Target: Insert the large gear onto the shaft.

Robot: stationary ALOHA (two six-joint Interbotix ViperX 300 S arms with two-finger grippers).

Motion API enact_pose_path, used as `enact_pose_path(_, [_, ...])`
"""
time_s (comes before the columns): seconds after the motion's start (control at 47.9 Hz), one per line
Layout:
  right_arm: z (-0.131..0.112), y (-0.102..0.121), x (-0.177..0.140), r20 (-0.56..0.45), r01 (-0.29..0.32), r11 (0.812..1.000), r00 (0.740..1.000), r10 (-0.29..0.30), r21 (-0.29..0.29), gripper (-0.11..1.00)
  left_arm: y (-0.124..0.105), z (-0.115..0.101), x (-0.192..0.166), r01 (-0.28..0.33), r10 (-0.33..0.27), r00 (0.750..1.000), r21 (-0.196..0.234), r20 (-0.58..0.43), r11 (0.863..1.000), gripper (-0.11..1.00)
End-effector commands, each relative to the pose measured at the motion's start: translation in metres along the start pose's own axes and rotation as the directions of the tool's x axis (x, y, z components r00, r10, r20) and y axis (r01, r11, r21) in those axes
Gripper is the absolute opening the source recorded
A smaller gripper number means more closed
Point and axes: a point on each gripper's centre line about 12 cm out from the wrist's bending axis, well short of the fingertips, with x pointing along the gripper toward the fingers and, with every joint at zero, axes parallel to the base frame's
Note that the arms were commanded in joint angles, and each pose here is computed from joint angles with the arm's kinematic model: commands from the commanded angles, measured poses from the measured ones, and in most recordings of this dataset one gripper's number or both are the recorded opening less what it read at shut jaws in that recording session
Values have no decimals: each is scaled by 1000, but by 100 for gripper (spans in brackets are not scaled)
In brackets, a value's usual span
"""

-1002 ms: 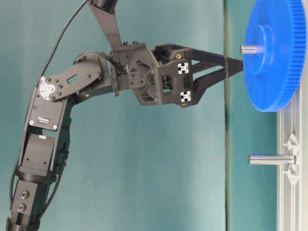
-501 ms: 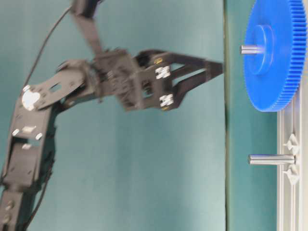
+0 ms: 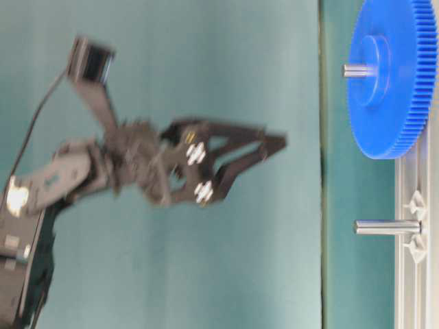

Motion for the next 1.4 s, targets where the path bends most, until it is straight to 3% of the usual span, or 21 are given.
enact_pose_path(0.0, [5,0,0,16,2,1000,1000,-2,9,10,6,-6,-41,-46,48,995,-18,89,999,87])
enact_pose_path(0.23, [5,0,0,16,2,1000,1000,-2,10,10,-7,-38,-76,-75,81,983,-46,165,996,87])
enact_pose_path(0.522, [4,0,0,14,2,1000,1000,-2,10,10,-21,-70,-104,-62,93,977,-161,191,985,87])
enact_pose_path(0.773, [4,0,0,14,2,1000,1000,-2,9,10,-30,-90,-138,-69,130,952,-219,276,973,87])
enact_pose_path(1.148, [4,0,0,14,2,1000,1000,-2,9,10,-55,-119,-157,-64,124,935,-185,331,981,87])
enact_pose_path(1.295, [4,0,0,14,2,1000,1000,-2,9,10,-70,-124,-163,-58,118,909,-157,400,986,87])
enact_pose_path(1.378, [5,0,0,16,2,1000,1000,-2,9,10,-75,-126,-168,-62,125,879,-150,460,987,87])
